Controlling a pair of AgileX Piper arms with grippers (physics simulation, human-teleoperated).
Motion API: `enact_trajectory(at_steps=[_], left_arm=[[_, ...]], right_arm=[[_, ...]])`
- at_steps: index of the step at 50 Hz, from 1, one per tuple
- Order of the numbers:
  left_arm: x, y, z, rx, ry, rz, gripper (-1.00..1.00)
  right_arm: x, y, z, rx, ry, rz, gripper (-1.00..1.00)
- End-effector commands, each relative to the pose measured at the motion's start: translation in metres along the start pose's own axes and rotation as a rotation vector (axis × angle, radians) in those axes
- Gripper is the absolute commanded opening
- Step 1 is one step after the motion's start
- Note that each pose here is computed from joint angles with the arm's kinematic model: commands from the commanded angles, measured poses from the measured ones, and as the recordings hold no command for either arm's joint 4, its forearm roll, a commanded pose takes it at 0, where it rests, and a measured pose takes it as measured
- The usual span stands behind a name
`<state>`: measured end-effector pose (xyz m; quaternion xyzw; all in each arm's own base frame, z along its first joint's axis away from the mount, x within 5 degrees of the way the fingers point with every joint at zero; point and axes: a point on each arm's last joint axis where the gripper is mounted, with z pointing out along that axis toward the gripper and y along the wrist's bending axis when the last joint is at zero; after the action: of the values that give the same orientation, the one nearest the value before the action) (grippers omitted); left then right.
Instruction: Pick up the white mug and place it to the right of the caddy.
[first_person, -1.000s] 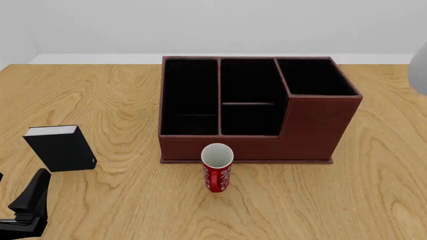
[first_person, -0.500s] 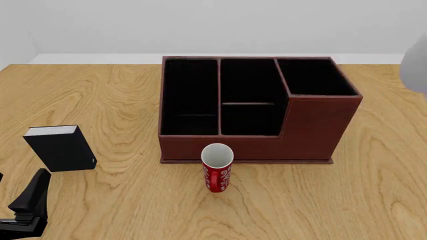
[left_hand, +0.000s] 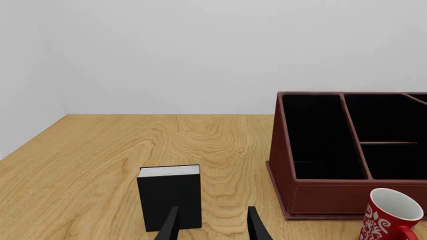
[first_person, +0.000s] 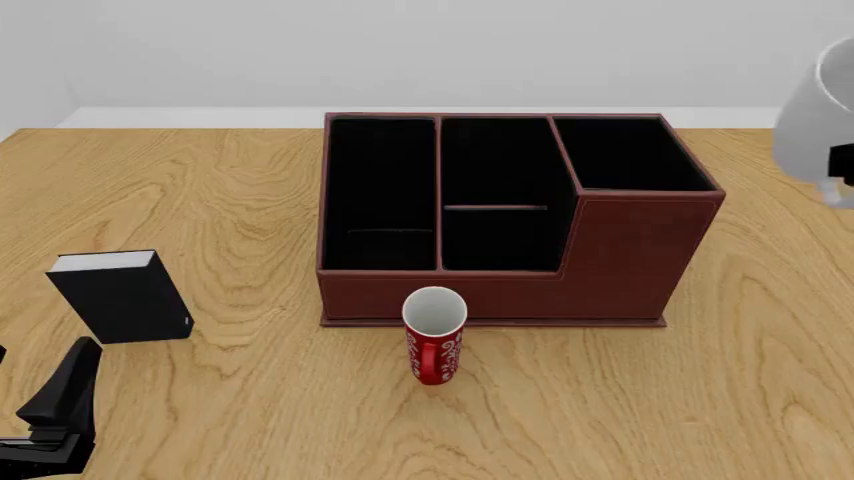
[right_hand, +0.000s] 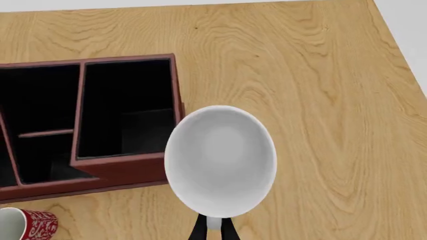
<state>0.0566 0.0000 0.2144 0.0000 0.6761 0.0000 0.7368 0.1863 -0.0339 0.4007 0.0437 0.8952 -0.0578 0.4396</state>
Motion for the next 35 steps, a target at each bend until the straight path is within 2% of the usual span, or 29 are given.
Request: enact_trajectory(at_steps=[1, 35], left_arm=[[0.0, 0.0, 0.0, 0.0, 0.0, 0.0, 1.0], [0.0, 0.0, 0.0, 0.0, 0.0, 0.0, 1.0]], right_arm=[[-0.001, 0.005, 0.012, -0.019, 0.007, 0.006, -1.0], [0.005, -0.007, 0.043, 0.022, 0.052, 0.027, -1.0]])
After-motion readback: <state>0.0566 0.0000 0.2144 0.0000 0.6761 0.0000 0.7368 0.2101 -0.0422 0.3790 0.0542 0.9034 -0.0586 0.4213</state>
